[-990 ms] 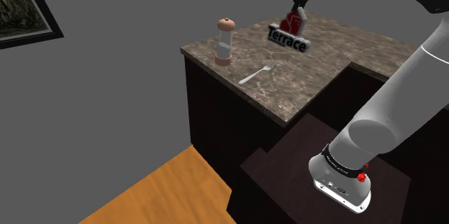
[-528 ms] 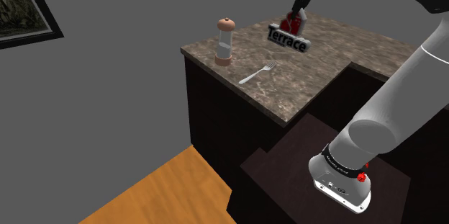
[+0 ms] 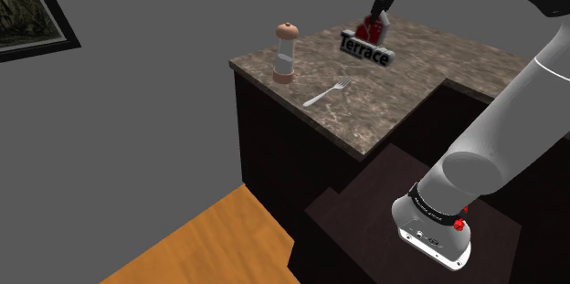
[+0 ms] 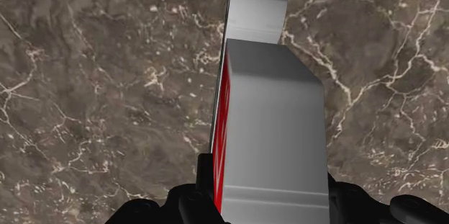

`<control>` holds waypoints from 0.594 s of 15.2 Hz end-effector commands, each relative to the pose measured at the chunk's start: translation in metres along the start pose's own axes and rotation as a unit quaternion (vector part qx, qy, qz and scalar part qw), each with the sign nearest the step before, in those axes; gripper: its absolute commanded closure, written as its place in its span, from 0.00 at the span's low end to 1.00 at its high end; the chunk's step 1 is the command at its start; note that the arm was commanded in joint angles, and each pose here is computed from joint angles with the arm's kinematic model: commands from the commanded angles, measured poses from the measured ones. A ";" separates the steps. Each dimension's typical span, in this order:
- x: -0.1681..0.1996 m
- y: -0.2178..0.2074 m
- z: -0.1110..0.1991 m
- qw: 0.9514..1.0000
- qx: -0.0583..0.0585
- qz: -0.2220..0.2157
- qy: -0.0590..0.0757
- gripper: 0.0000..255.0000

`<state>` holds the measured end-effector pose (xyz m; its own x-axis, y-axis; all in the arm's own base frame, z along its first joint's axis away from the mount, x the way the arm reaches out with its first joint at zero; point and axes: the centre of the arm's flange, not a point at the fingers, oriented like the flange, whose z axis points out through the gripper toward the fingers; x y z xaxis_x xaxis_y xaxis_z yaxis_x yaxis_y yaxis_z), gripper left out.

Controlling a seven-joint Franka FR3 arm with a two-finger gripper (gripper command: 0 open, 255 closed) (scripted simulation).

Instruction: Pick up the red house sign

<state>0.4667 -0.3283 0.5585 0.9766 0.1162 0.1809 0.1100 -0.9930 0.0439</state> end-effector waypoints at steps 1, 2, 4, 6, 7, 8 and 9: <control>0.000 0.000 0.001 1.000 0.000 0.000 -0.001 1.00; 0.001 0.000 -0.004 1.000 0.000 0.000 -0.001 1.00; 0.003 0.000 -0.014 1.000 0.000 0.000 -0.001 1.00; 0.005 0.001 -0.025 1.000 0.000 0.000 -0.001 1.00; 0.006 0.001 -0.030 1.000 0.000 0.000 -0.001 1.00; 0.007 0.001 -0.035 1.000 0.000 0.000 -0.001 1.00; 0.008 0.001 -0.040 1.000 0.000 0.000 -0.001 1.00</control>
<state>0.4667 -0.3272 0.5934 0.9770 0.1170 0.1785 0.1110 -0.9929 0.0429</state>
